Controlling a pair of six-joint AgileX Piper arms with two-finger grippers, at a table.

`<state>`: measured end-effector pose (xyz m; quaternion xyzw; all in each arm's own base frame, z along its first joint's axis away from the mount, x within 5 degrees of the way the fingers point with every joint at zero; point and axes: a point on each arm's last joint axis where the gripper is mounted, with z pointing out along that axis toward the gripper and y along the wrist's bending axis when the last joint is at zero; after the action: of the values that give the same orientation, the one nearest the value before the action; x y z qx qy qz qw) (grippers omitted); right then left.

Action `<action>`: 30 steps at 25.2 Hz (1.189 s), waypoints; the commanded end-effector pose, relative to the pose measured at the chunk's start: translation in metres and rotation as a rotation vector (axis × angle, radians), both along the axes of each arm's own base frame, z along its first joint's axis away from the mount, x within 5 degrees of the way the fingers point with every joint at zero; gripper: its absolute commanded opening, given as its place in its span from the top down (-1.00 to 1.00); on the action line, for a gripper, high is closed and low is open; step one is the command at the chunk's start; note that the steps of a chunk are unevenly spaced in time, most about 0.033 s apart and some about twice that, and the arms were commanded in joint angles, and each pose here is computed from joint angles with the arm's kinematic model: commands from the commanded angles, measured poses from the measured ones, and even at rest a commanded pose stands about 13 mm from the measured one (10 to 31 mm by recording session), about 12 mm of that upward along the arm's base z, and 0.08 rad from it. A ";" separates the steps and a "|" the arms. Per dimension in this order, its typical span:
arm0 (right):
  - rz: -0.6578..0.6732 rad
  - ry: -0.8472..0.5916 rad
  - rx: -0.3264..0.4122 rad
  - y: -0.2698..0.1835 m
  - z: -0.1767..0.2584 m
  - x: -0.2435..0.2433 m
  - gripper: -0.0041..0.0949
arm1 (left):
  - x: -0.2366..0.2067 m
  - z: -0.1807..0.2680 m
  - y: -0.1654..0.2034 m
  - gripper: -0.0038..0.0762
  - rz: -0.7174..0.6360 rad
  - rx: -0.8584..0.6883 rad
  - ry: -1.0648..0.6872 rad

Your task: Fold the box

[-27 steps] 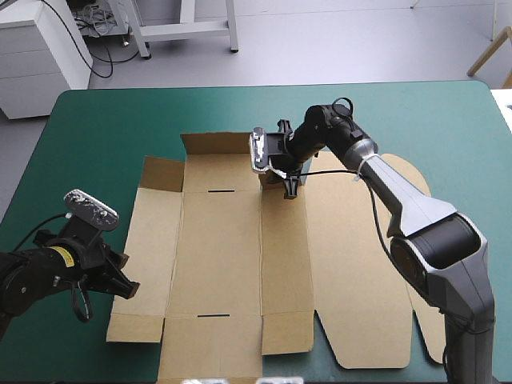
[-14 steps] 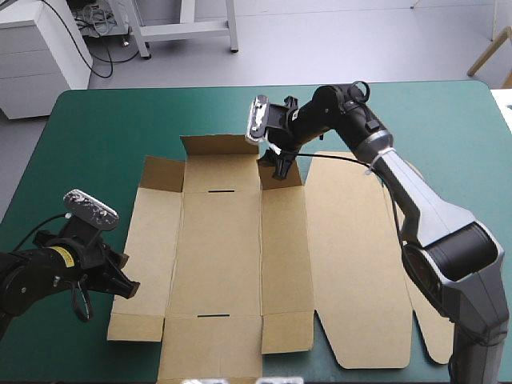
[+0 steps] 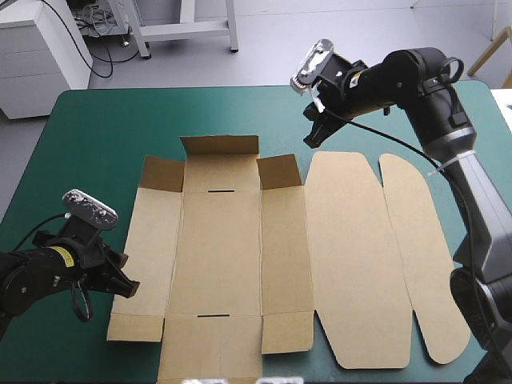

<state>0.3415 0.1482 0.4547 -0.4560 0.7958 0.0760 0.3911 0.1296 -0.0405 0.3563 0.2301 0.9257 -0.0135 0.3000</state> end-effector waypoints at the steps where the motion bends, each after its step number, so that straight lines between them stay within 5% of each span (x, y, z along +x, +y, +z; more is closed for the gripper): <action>1: -0.201 -0.055 0.102 -0.030 0.036 -0.017 0.94 | 0.002 0.012 -0.001 0.26 0.002 -0.031 -0.070; 8: -0.509 -0.030 0.220 -0.091 0.050 -0.020 0.94 | 0.002 0.012 -0.002 0.26 0.001 -0.036 -0.071; 13: -0.593 0.034 0.212 -0.113 0.035 -0.036 0.95 | 0.001 0.012 -0.003 0.26 0.001 -0.045 -0.068; 19: -0.632 0.167 0.152 -0.125 -0.011 -0.077 0.95 | 0.005 0.014 0.000 0.26 0.007 -0.021 -0.114; 30: -0.649 0.170 0.169 -0.127 -0.054 -0.145 0.95 | 0.012 0.021 -0.003 0.26 0.080 -0.124 -0.195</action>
<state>0.2110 0.0225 0.3920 -0.1397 0.9358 0.0527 0.3192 0.1383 -0.0414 0.3631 0.1929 0.9137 -0.0193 0.3571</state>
